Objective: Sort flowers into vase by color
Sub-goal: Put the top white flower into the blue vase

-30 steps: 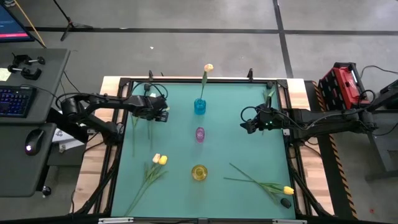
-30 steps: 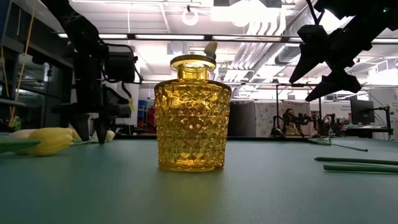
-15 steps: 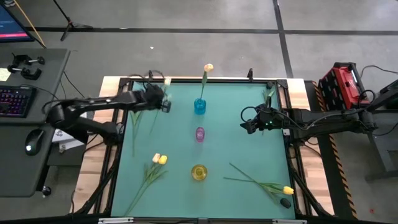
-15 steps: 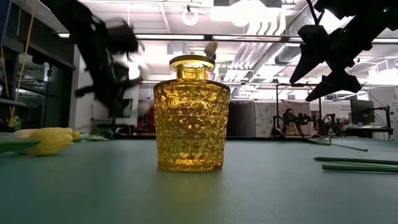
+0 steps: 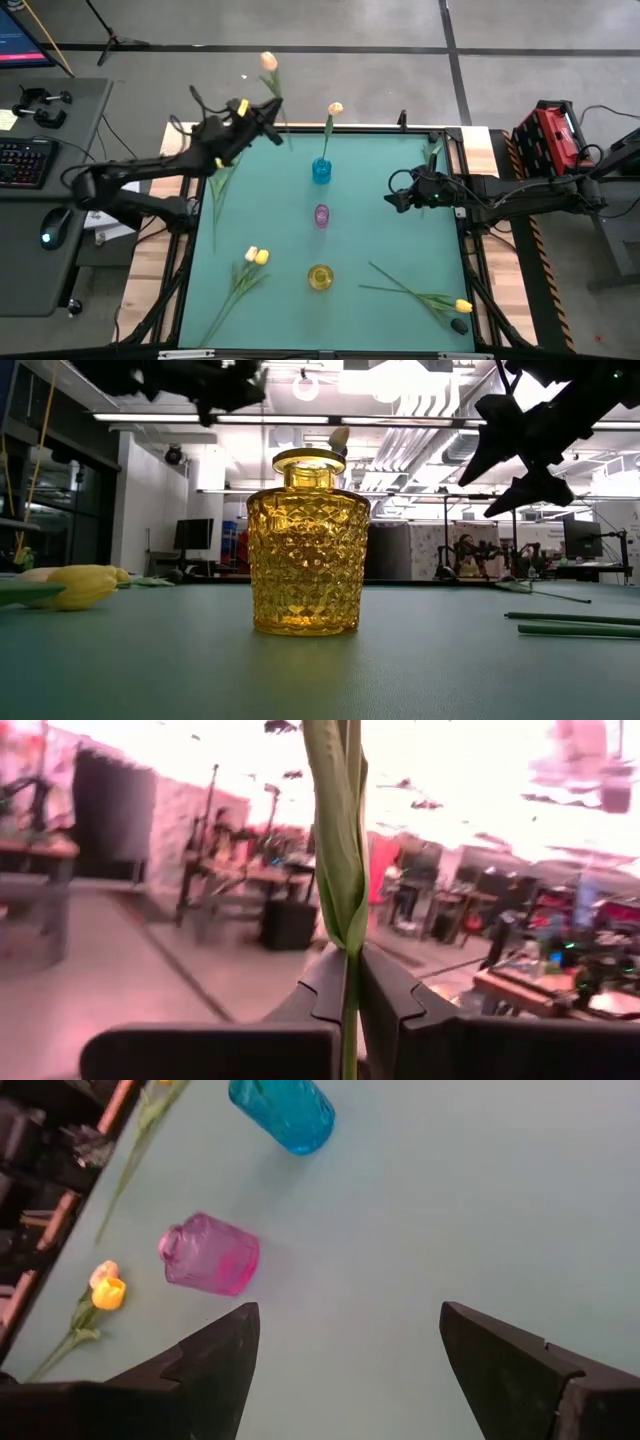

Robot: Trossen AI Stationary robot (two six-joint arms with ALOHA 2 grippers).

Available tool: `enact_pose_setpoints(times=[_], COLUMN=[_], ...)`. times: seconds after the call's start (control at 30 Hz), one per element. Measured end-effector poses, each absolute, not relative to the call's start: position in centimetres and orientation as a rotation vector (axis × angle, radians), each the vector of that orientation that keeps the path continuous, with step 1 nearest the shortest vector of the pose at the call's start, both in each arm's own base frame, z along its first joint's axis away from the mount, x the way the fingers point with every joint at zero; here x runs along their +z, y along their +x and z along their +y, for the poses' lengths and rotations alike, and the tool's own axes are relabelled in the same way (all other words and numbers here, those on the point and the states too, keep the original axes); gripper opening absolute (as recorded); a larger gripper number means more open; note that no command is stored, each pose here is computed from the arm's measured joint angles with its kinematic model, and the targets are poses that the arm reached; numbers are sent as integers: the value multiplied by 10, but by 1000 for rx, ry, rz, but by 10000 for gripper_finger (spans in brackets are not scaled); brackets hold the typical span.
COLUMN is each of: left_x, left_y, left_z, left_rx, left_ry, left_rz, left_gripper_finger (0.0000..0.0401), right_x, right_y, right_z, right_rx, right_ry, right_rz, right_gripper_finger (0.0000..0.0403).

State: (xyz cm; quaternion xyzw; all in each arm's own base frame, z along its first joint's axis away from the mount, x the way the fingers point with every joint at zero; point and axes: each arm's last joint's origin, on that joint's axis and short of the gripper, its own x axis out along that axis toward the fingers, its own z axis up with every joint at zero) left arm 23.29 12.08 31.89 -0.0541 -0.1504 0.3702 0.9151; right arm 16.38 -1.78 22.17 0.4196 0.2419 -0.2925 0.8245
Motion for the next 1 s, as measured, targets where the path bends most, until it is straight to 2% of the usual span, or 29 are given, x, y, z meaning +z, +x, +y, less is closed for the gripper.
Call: enact_pose_setpoints(times=[0.27,0.4,0.63,1.0], left_x=[277,268,250,244], left_y=[279,287,298,304], left_z=[133,131,131,125], left_rx=[611,589,553,521], left_ry=[-8,7,-32,-36], left_rz=[-387,-428,-375,-341], left_gripper_finger=[0,0,0,0], right_x=[224,224,224,224], right_y=[165,165,165,165], right_z=[-19,-19,-19,-19], right_rx=[-650,-652,-657,-656], right_ry=[879,878,875,873], right_rz=[469,468,465,466], right_gripper_finger=[298,298,298,298])
